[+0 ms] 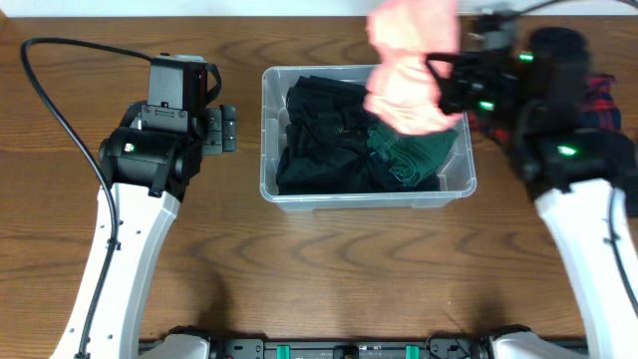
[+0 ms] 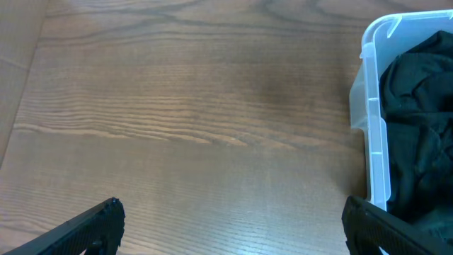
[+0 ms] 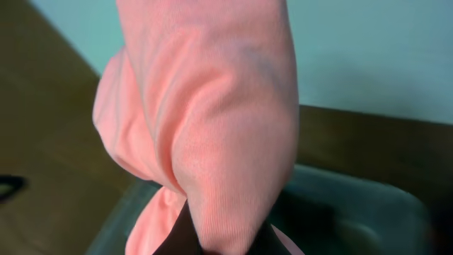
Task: Pack container
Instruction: 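Lift the pink garment and carry it over the bin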
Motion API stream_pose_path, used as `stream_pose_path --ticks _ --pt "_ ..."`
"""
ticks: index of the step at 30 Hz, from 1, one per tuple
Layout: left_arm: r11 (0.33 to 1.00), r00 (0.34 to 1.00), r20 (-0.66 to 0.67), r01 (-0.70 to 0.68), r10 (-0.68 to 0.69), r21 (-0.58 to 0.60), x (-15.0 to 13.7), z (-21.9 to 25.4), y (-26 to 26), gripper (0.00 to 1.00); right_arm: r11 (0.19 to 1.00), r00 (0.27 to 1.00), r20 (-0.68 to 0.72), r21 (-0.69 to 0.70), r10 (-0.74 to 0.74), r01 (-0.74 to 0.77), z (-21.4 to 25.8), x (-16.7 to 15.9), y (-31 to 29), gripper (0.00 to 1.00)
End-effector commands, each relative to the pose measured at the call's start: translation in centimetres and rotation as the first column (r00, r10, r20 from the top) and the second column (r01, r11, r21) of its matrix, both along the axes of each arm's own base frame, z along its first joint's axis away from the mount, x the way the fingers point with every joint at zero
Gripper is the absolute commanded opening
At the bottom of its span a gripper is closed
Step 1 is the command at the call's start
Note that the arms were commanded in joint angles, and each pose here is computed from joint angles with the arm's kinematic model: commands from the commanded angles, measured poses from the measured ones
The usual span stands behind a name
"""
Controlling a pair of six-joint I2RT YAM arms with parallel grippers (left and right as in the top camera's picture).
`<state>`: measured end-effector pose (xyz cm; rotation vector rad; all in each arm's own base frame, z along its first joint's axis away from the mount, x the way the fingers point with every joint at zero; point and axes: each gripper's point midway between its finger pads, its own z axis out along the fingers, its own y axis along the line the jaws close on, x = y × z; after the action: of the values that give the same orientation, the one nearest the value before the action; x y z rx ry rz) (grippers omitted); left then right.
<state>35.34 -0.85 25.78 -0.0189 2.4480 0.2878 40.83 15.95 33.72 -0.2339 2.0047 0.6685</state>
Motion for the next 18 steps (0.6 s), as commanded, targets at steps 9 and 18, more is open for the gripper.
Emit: stream_pose_path --ticks 9,18 --pt "1.0 1.0 0.015 -0.005 0.005 0.013 0.1 0.7 0.4 0.98 0.989 0.955 -0.295 0.147 0.034 0.011 -9.4 2.7 9.9 0.01" --pt "1.0 1.0 0.015 -0.005 0.005 0.013 0.1 0.7 0.4 0.98 0.992 0.879 -0.477 0.123 0.024 0.04 -17.0 2.9 11.9 0.01"
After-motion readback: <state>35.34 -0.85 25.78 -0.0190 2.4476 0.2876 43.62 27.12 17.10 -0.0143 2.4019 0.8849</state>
